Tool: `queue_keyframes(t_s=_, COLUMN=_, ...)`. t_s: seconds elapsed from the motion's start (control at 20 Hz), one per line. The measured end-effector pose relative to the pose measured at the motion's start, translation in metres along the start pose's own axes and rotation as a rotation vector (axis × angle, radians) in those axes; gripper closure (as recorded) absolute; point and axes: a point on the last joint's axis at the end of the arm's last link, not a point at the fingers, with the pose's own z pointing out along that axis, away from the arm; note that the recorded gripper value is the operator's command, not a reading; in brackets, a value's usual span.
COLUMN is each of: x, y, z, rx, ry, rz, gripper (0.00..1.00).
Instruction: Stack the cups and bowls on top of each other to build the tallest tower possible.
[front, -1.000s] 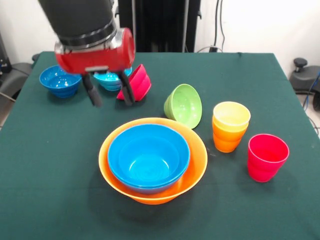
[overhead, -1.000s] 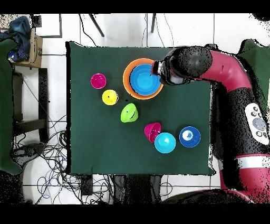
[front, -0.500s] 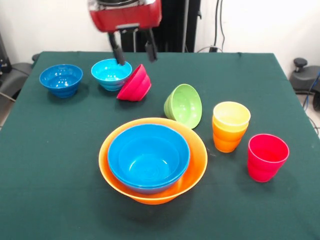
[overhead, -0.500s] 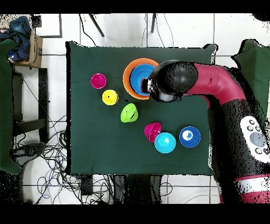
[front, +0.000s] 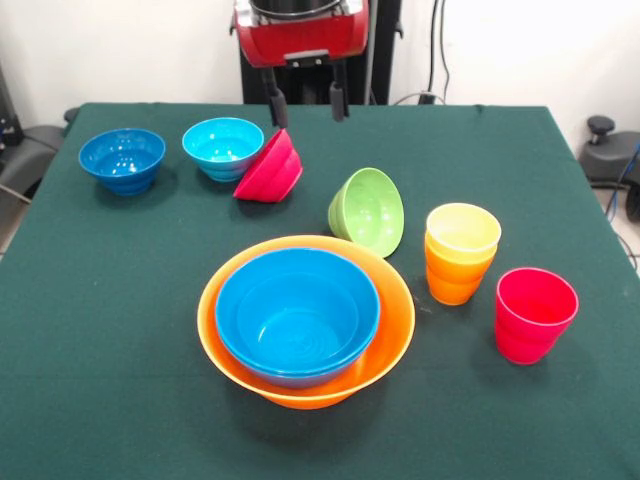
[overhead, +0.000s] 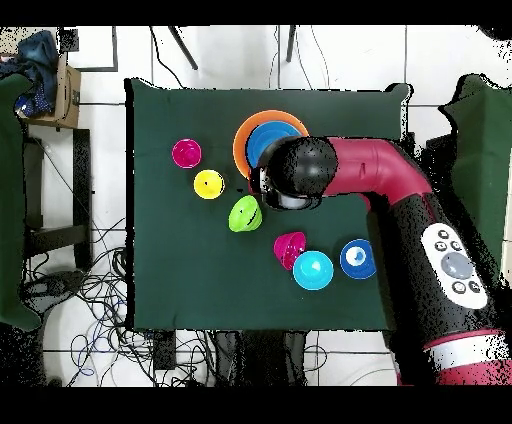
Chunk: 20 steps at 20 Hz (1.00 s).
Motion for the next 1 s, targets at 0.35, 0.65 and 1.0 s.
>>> queue_keyframes(t_s=0.35, x=0.002, y=0.009, z=0.013, rx=0.043, ry=-0.038, rz=-0.053, gripper=0.00)
queue_keyframes(t_s=0.65, x=0.004, y=0.012, z=0.028, rx=0.068, ry=-0.050, rz=-0.084, gripper=0.00)
queue_keyframes(t_s=1.0, x=0.010, y=0.020, z=0.051, rx=0.074, ry=-0.025, rz=-0.115, gripper=0.00)
